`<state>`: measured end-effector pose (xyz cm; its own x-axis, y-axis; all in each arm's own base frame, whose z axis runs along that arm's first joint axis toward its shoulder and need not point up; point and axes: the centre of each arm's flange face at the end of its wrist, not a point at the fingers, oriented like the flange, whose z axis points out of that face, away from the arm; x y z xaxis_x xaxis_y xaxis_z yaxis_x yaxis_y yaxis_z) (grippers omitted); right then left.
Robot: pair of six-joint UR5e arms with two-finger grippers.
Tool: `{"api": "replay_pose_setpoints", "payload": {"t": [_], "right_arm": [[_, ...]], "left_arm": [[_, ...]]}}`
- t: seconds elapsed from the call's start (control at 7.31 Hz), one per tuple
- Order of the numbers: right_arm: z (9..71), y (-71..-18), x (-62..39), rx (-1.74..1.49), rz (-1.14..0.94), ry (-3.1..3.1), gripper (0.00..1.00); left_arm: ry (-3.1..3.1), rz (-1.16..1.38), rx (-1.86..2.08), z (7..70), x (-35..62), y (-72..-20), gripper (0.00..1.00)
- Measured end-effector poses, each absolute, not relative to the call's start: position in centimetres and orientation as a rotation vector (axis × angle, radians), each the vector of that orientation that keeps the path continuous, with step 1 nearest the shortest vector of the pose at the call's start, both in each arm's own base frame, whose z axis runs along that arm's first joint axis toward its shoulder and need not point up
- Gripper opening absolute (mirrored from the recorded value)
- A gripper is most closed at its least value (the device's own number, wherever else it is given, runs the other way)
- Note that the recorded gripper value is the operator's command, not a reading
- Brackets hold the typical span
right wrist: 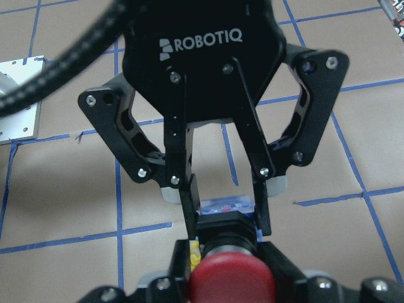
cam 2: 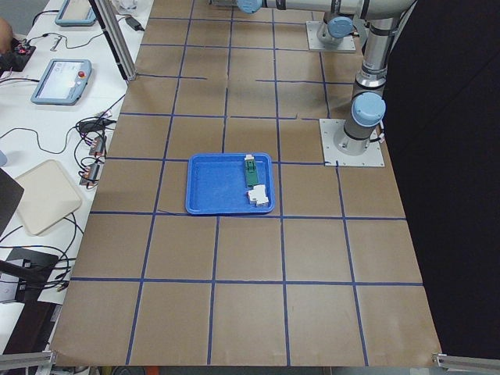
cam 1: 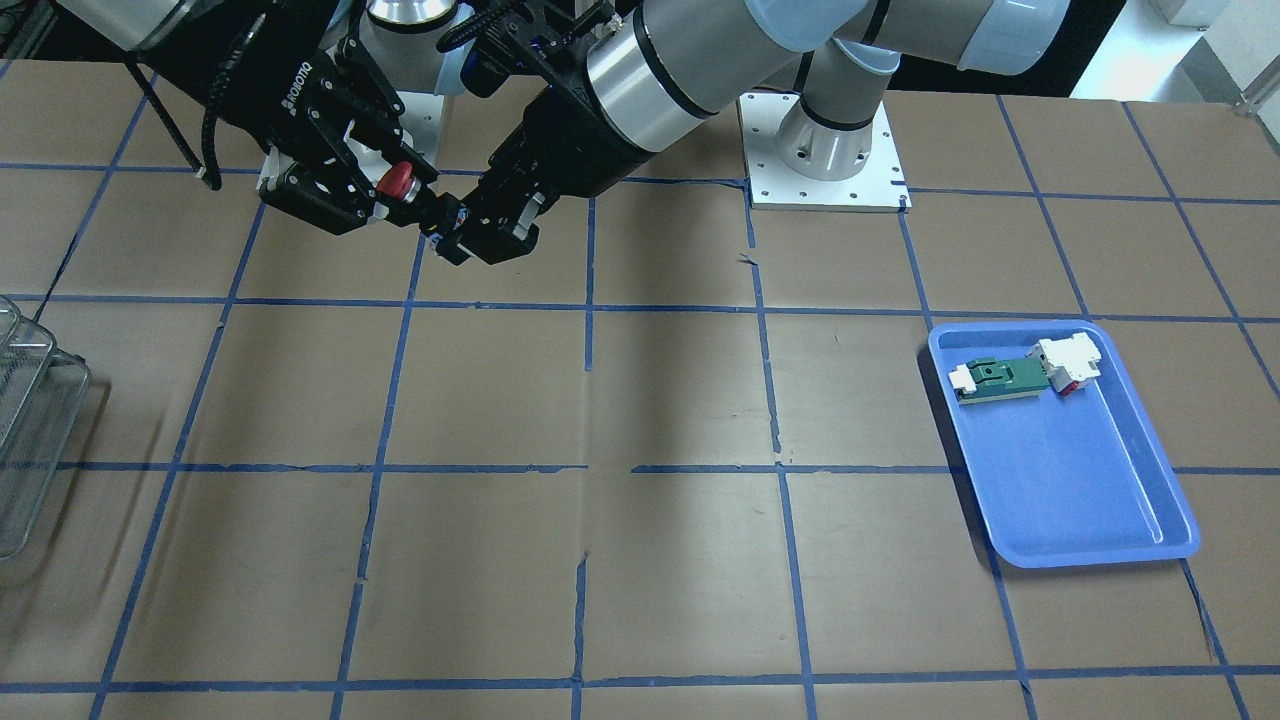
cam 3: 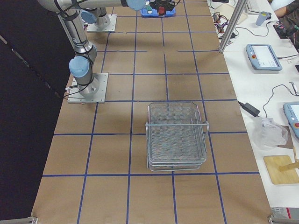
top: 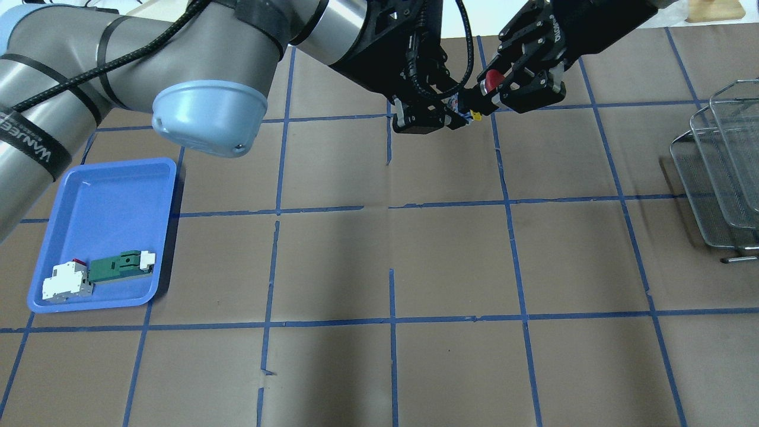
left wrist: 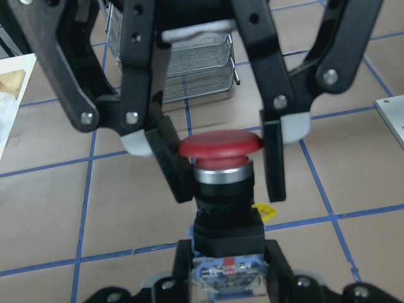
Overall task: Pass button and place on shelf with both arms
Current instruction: 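Open the left gripper and withdraw it while the right gripper carries the button away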
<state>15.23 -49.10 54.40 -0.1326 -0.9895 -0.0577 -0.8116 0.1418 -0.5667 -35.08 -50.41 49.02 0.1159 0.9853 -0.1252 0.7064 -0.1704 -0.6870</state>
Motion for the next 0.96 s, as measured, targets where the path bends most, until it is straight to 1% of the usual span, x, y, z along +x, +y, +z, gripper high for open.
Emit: {"api": "replay_pose_setpoints", "payload": {"t": [0.68, 0.96], "right_arm": [[54.3, -49.5, 14.8, -1.718, -0.568, 2.018, 0.00], [52.7, -51.3, 10.1, -1.657, -0.518, 2.131, 0.00]], "left_arm": [[-1.753, 0.770, -1.970, 51.0, -33.8, -49.3, 1.00], [-1.957, 0.632, -1.968, 51.2, -31.9, -48.4, 1.00]]}}
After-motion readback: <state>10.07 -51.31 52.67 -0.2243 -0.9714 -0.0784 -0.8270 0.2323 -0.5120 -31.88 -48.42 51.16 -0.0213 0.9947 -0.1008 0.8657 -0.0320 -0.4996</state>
